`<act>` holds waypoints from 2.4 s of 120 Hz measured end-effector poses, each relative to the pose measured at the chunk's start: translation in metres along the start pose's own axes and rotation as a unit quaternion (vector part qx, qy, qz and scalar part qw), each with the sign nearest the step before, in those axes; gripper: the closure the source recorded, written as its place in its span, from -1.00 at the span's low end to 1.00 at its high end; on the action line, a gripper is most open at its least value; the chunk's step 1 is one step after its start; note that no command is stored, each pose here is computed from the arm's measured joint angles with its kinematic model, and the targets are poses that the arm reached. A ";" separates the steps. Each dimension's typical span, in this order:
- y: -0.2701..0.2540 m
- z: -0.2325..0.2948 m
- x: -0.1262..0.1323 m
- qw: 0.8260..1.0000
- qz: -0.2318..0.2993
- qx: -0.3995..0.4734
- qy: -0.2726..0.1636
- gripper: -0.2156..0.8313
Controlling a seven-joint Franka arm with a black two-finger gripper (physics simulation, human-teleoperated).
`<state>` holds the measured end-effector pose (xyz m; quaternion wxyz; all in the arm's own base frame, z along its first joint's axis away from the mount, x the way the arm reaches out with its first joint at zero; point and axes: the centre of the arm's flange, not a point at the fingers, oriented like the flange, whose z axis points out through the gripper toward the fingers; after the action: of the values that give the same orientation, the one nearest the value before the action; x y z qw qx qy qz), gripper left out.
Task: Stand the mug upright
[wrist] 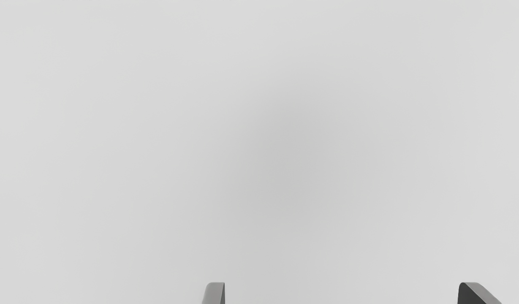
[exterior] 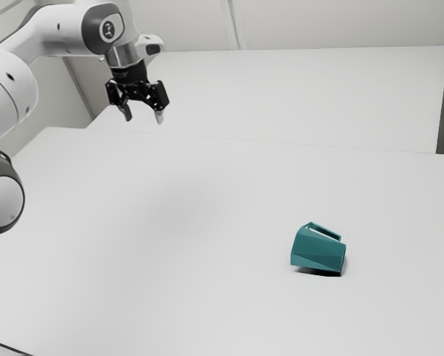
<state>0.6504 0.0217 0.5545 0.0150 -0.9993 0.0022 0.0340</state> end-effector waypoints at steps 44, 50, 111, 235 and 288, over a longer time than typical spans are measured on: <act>0.072 0.015 -0.065 0.998 0.043 -0.043 0.011 -0.59; 0.084 0.033 -0.080 0.996 0.037 -0.082 0.007 -0.59; 0.206 0.194 -0.114 0.907 -0.032 -0.417 -0.040 -0.59; 0.279 0.273 -0.083 0.880 0.083 -0.466 0.035 -0.59; 0.291 0.290 -0.085 0.867 0.087 -0.489 0.044 -0.53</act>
<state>0.5445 -0.2601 0.2625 -0.4791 -0.8747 0.0725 -0.0126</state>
